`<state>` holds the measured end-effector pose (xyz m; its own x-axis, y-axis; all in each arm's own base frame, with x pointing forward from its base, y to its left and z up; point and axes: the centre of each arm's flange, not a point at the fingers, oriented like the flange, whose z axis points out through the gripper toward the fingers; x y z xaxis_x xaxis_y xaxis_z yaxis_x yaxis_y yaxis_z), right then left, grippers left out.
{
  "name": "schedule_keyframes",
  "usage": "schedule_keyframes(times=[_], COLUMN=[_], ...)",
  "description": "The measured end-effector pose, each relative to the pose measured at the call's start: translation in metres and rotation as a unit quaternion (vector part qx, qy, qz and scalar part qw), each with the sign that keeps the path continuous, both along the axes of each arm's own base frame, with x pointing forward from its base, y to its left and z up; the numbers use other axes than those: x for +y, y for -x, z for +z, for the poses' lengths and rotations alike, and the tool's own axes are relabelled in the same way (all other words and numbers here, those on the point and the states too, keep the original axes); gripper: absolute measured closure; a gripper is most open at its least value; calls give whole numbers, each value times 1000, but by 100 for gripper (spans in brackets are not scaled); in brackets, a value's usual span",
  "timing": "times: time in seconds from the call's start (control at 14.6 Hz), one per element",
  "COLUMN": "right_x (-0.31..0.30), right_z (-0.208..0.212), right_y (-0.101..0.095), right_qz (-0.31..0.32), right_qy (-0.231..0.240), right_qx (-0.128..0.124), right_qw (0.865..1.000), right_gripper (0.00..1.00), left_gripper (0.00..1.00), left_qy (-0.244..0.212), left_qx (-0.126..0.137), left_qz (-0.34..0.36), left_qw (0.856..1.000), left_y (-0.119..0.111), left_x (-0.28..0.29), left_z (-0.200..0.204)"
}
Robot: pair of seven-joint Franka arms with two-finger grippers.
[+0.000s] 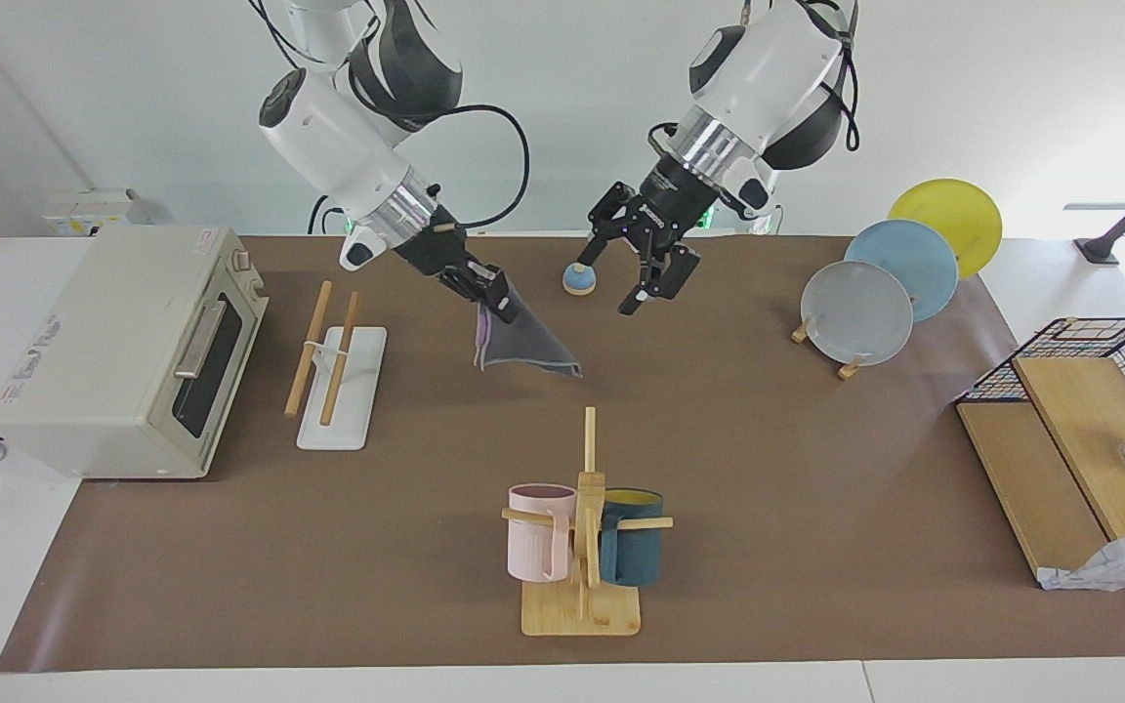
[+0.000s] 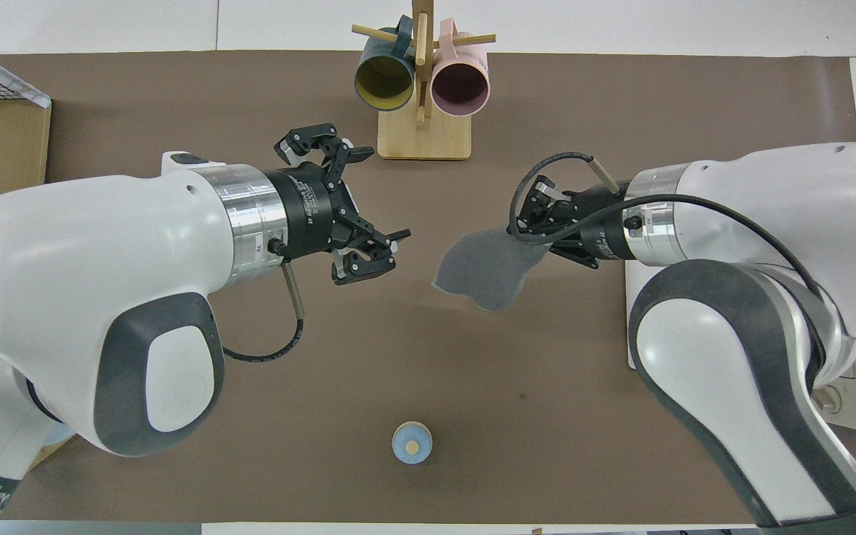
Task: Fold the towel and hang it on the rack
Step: 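Carry the towel to the dowel rack while the left gripper withdraws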
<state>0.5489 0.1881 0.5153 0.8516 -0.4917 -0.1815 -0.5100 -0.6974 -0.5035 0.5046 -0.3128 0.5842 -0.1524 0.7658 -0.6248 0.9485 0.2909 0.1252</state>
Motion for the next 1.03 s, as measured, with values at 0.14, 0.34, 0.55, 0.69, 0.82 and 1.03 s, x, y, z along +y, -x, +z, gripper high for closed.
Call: schedule_keyframes(times=[0.14, 0.34, 0.55, 0.69, 0.82, 1.03], right_x=[-26, -45, -60, -77, -99, -144], right_z=[-10, -33, -51, -56, -58, -58], right_y=[-3, 1, 8, 14, 20, 22], right_qz=[42, 98, 134, 169, 198, 213], right_qy=[34, 90, 132, 165, 193, 211], right_qx=[-14, -24, -13, 4, 22, 36], right_qw=[998, 991, 982, 972, 961, 953], right_gripper=[98, 98, 98, 98, 98, 98], left_gripper=[0, 0, 0, 0, 0, 0], left_qy=[-39, -83, -137, -180, -227, -297], left_qx=[-20, -62, -108, -134, -153, -167], left_qz=[-51, -133, -228, -299, -375, -492], left_qw=[998, 986, 958, 928, 886, 801], left_y=[-11, -28, -42, -44, -45, -43], left_x=[38, 93, 149, 171, 186, 196], left_z=[-9, -13, -20, -23, -20, -8])
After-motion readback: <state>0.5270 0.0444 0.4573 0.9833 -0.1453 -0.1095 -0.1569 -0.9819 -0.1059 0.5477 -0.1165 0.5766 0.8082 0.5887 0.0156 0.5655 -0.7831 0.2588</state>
